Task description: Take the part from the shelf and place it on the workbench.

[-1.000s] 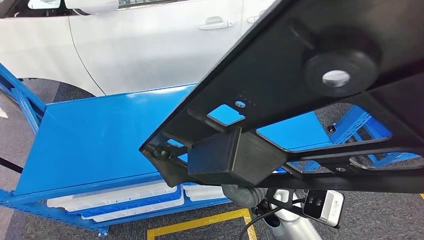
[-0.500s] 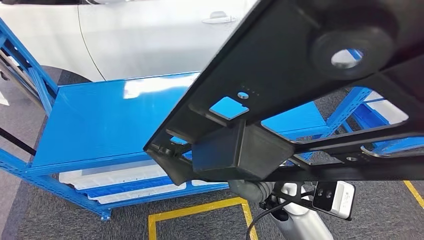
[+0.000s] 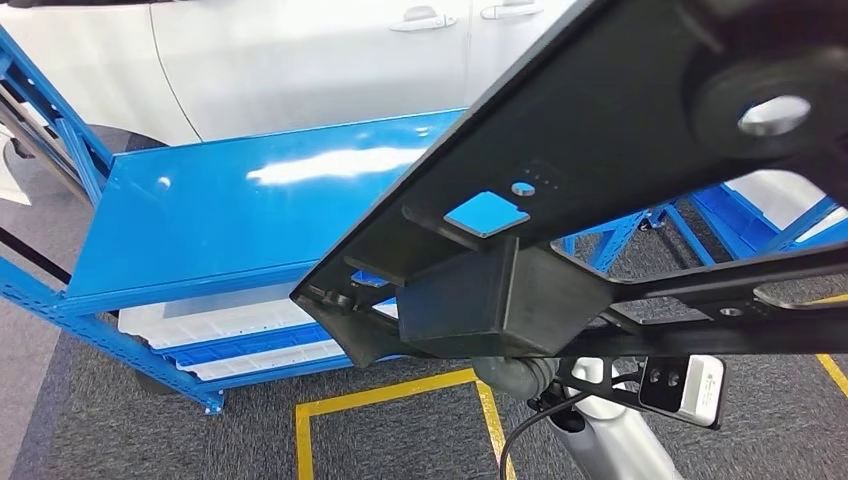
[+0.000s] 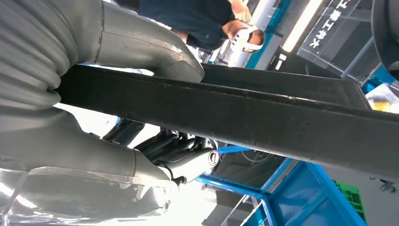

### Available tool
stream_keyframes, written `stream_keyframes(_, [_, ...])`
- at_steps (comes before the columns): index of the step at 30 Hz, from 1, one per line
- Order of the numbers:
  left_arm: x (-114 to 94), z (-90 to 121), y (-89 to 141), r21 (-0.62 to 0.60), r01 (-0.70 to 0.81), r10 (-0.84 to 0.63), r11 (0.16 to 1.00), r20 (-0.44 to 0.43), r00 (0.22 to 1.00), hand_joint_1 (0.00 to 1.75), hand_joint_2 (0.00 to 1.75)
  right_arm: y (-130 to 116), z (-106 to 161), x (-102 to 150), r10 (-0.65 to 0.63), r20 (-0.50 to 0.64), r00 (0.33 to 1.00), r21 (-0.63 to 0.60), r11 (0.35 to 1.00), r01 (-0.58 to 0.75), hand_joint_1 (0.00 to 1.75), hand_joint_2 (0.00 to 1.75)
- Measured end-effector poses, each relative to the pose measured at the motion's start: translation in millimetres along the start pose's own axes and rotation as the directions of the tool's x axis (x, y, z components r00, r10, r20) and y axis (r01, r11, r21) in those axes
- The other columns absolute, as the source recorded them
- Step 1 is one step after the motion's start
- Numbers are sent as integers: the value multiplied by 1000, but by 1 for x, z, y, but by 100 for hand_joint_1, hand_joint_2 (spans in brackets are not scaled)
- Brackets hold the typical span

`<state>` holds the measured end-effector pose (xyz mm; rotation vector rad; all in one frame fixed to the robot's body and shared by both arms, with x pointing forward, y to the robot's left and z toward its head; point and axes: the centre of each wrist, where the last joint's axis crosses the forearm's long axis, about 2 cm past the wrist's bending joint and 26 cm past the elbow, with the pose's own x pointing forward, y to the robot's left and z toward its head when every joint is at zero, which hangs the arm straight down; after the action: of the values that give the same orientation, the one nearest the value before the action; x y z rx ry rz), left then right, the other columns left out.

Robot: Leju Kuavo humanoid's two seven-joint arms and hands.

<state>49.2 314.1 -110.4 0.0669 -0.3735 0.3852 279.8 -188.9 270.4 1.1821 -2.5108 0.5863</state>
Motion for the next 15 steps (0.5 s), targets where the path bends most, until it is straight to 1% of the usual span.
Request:
stream_keyframes(5, [2,0,-2,-4,15,-15,1000,2,1000,0,0,-4,16,2,5,-8,1000,-3,1000,-5,175,175])
stream_keyframes(15, [4,-1,-5,-11,33,-33,999,-2,999,0,0,1,40,7,19,-67,998,-10,1000,-20,175,175])
